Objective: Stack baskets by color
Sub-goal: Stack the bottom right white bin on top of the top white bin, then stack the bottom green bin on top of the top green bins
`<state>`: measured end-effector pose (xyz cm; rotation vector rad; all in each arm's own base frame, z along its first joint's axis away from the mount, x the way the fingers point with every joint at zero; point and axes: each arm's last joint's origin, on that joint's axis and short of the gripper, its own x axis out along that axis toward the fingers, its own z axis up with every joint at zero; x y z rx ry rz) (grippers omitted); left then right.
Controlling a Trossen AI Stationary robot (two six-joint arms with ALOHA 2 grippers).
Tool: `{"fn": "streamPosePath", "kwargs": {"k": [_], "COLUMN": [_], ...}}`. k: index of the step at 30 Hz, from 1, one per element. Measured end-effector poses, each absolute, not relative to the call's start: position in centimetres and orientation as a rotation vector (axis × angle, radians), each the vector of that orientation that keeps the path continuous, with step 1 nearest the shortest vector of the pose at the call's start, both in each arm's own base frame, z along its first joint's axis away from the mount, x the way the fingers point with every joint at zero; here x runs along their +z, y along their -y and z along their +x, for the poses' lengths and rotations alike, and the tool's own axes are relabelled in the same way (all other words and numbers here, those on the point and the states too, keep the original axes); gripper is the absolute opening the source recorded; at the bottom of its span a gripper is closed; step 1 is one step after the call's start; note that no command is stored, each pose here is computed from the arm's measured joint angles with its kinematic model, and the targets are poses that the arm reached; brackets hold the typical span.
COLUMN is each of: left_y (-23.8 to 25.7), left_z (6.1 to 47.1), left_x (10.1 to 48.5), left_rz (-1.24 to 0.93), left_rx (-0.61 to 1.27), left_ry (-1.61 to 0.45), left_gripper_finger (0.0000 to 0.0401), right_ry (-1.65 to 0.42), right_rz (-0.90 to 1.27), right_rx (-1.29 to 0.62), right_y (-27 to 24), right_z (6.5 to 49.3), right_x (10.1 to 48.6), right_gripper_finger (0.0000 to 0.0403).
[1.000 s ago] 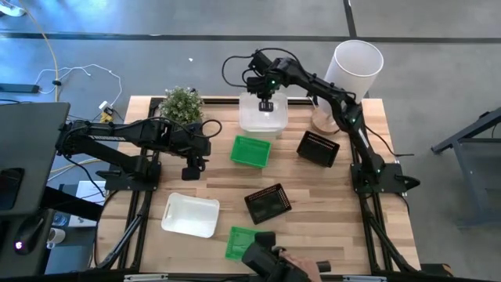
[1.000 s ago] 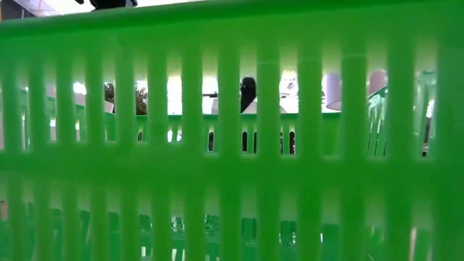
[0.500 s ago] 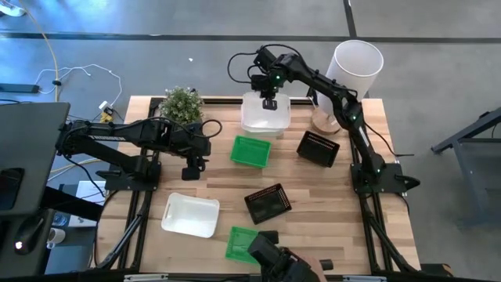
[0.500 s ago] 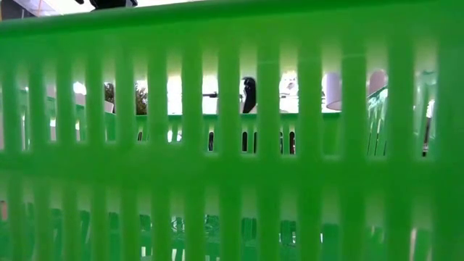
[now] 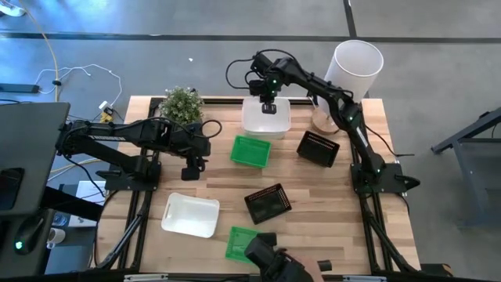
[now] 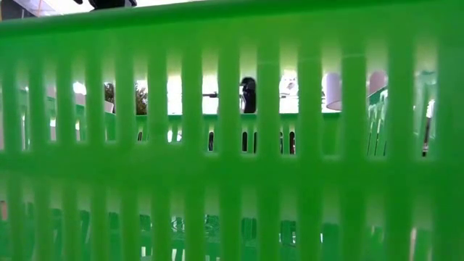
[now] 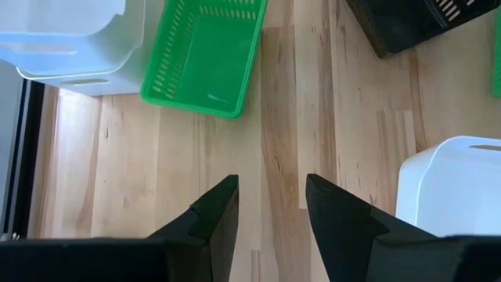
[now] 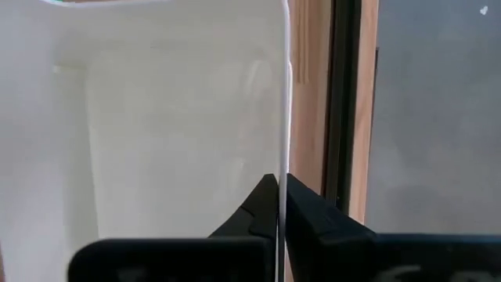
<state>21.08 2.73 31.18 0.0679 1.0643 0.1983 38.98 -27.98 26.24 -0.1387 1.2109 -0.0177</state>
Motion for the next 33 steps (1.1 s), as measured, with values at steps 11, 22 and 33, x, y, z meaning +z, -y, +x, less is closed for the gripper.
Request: {"fn": "streamPosePath", "kwargs": {"k": [11,22,33], "left_y": [-2.7,-2.7,-1.4], "left_z": [21.0,20.5,19.8], "left_x": [31.1,30.9,30.5], "left_rz": [0.068,0.042,0.007], "left_rx": [0.198,0.210,0.199], "left_ry": [-1.077,-1.127,-1.215], "left_gripper_finger": [0.0136,0.0136,0.0136], "right_ry": [-1.257,-1.285,-1.312], "right_rz": [-0.183,-0.159,0.021], "right_rx": [-0.064,-0.128,-0.013], "right_y": [27.8,26.4,21.8], "right_z": [39.3,38.7,38.3], "right_x": [25.9,28.4,30.5], "right_gripper_finger": [0.0069,0.0099,0.0099]}}
